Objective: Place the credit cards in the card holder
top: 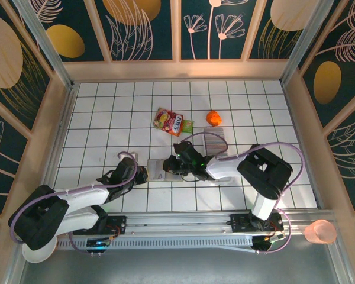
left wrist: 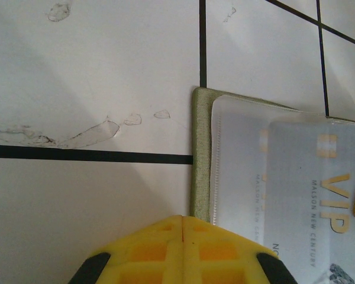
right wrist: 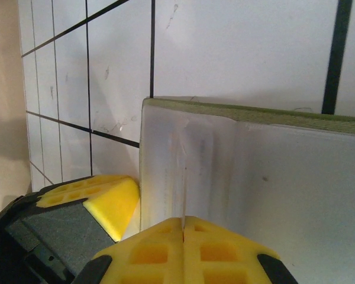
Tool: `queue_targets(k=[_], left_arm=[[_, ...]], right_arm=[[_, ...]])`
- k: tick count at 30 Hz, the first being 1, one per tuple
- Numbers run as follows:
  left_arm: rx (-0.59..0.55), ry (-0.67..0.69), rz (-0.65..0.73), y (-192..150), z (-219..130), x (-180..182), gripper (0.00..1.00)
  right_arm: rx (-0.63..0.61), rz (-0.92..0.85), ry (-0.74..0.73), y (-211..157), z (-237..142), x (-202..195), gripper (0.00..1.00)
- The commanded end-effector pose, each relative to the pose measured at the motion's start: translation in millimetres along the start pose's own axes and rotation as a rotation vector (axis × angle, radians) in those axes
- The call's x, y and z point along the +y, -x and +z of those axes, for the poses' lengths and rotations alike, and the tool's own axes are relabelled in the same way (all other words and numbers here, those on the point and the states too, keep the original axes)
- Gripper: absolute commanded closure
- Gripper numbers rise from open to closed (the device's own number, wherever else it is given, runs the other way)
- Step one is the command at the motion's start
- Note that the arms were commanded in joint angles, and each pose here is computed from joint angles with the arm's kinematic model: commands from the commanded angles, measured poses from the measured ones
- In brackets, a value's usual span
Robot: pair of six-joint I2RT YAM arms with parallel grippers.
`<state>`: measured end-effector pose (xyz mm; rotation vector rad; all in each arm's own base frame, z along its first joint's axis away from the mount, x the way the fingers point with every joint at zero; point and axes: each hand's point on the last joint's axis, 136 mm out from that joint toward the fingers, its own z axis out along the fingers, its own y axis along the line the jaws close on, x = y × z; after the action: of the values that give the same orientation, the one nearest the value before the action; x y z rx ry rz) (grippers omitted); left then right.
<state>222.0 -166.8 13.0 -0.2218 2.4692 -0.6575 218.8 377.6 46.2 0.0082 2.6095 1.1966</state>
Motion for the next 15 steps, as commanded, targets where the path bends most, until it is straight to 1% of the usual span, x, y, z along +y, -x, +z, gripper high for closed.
queue_targets(k=[1, 3, 4, 6, 9, 10, 13, 15], left_arm=[[0.021, -0.021, 0.024, -4, 2, -4, 1.00], [0.021, -0.024, 0.024, -4, 2, -4, 1.00], [0.023, -0.023, 0.024, -5, 2, -4, 1.00], [0.025, -0.024, 0.025, -5, 2, -4, 1.00], [0.025, -0.026, 0.023, -6, 2, -4, 1.00], [0.024, -0.027, 0.022, -5, 2, -4, 1.00], [0.026, -0.029, 0.023, -5, 1, -5, 1.00], [0.024, -0.031, 0.023, -5, 1, -5, 1.00]], right_arm=[[0.035, -0.006, -0.001, -5, 7, -2, 1.00], [0.043, -0.006, -0.006, -7, 7, -3, 1.00], [0.046, -0.008, -0.011, -8, 7, -3, 0.97], [0.047, -0.010, -0.027, -7, 8, -5, 0.89], [0.040, -0.025, -0.049, -5, 6, -5, 0.74], [0.033, -0.033, -0.066, -3, 4, -6, 0.71], [0.006, -0.062, -0.123, 3, -2, -9, 0.66], [-0.005, -0.077, -0.151, 6, -4, -11, 0.65]])
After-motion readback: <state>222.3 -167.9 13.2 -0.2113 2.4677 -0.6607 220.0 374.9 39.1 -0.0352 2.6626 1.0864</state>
